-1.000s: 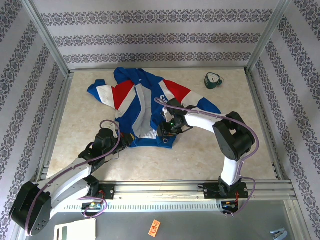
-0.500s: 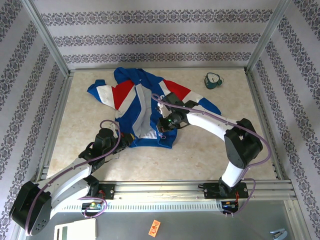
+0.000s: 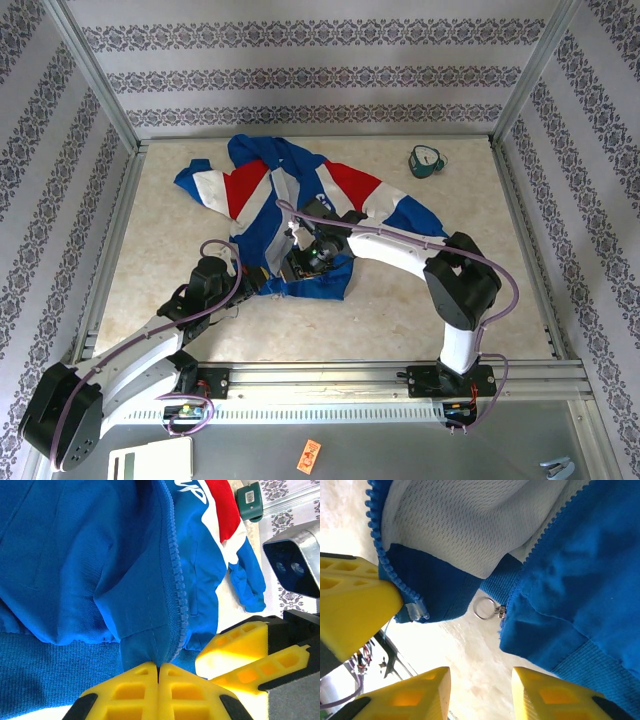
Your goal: Zip up the jacket
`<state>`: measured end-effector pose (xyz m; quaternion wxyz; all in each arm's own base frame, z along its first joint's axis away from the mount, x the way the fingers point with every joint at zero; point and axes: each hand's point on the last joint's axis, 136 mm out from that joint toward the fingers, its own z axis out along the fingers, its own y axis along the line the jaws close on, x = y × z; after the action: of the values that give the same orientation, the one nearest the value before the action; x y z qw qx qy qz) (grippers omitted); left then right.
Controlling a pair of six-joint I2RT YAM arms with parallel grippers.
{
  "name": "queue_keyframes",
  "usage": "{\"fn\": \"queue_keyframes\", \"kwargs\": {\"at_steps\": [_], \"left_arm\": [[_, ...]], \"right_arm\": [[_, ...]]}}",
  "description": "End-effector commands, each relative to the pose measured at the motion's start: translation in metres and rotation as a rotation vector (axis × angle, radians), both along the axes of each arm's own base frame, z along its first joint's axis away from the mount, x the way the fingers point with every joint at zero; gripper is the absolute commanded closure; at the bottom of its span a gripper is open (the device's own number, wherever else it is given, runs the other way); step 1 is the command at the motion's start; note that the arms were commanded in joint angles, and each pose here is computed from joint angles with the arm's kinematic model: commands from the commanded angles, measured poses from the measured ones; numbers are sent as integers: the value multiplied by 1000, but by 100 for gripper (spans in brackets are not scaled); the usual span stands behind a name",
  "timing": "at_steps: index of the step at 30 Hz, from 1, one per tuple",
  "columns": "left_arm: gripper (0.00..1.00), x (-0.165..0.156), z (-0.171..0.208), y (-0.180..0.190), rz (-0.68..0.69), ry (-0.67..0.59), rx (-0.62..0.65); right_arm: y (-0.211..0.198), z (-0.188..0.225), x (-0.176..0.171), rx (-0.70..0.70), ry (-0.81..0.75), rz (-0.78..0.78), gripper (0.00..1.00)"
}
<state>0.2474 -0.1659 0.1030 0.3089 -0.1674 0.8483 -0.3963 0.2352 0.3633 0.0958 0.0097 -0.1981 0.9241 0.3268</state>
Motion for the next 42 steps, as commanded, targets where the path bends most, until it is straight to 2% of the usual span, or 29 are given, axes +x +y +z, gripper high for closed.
{"fn": "queue_keyframes", "kwargs": {"at_steps": [1,6,12,19,42], "left_arm": [[100,0,0,8,16,-14,25],[100,0,-1,9,17,-14,27],[100,0,-3,12,26,-12,32],[100,-2,-4,16,36,-5,40],[100,-11,-5,24,42,-7,14]], "right_arm": [[-1,17,5,44,-1,-31,61],[-16,17,5,-21,-33,-55,59],[-7,-4,-10,-48,24,-75,57],[-2,-32,-13,-136,22,-114,54],[18,-68,-15,-216,47,-70,52]]}}
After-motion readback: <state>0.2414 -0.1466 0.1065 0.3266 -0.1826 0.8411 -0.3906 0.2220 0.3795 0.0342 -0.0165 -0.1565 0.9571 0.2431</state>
